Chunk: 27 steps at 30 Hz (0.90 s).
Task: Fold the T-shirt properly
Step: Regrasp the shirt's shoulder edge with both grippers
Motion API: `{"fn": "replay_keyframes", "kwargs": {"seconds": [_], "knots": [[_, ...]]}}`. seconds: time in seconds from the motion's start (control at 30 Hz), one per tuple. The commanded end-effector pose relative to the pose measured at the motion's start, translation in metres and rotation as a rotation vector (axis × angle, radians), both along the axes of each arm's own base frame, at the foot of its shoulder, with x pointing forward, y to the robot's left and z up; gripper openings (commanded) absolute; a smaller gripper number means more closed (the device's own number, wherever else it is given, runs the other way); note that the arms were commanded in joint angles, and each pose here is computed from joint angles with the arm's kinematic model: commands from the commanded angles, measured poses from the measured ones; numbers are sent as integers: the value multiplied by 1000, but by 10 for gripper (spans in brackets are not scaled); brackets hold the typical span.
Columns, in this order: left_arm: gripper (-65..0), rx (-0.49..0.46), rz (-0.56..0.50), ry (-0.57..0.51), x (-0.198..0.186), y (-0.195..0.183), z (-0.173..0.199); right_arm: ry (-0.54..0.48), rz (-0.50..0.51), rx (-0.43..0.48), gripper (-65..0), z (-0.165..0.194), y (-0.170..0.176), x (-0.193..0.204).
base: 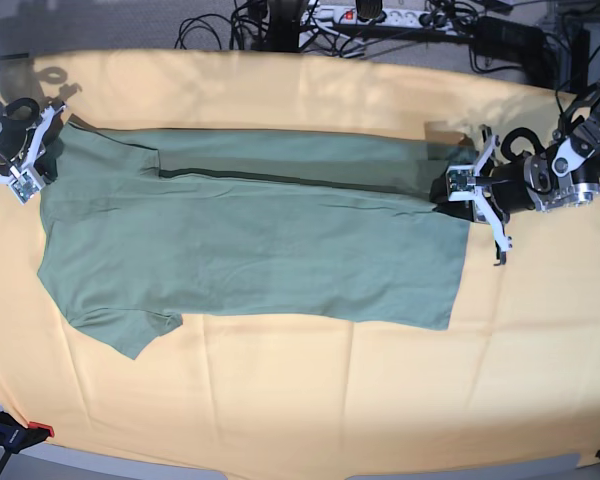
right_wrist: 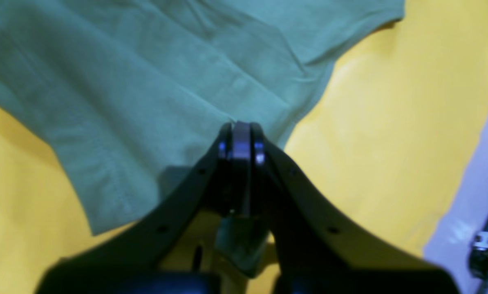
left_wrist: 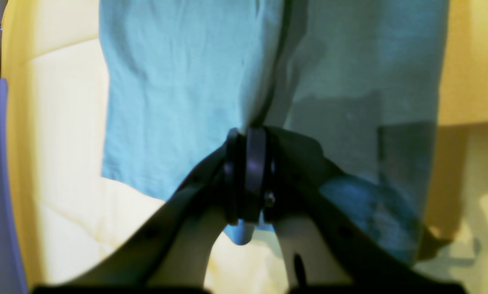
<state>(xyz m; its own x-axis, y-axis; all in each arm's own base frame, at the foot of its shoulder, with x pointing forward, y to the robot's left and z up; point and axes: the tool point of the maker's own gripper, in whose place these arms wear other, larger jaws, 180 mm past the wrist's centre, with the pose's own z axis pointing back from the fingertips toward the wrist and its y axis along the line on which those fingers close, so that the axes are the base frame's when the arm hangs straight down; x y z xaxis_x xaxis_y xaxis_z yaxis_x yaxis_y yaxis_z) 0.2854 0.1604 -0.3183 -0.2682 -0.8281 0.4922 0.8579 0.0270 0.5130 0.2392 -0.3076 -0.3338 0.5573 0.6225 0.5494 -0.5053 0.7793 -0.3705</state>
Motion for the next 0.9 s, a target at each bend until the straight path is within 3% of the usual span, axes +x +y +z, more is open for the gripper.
{"fn": "replay_keyframes", "kwargs": {"seconds": [0.0, 0.13, 0.3, 0.37, 0.6, 0.87], "knots": [[-650, -19, 3, -54, 12, 2, 18, -41, 10, -19, -650, 13, -4, 9], [-650, -50, 8, -77, 22, -1, 31, -51, 9, -15, -650, 14, -4, 10], [-444, -65, 15, -91, 30, -3, 42, -69, -20, -20, -396, 16, -8, 13], [-426, -72, -1, -45, 24, -5, 39, -49, 13, -15, -354, 14, -3, 10], [-427, -44, -52, 46, 7, -3, 31, 65, 225, 11, -350, 4, 27, -11], [-427, -13, -81, 103, -5, 2, 26, 177, 175, -76, -350, -8, 9, -25]]}}
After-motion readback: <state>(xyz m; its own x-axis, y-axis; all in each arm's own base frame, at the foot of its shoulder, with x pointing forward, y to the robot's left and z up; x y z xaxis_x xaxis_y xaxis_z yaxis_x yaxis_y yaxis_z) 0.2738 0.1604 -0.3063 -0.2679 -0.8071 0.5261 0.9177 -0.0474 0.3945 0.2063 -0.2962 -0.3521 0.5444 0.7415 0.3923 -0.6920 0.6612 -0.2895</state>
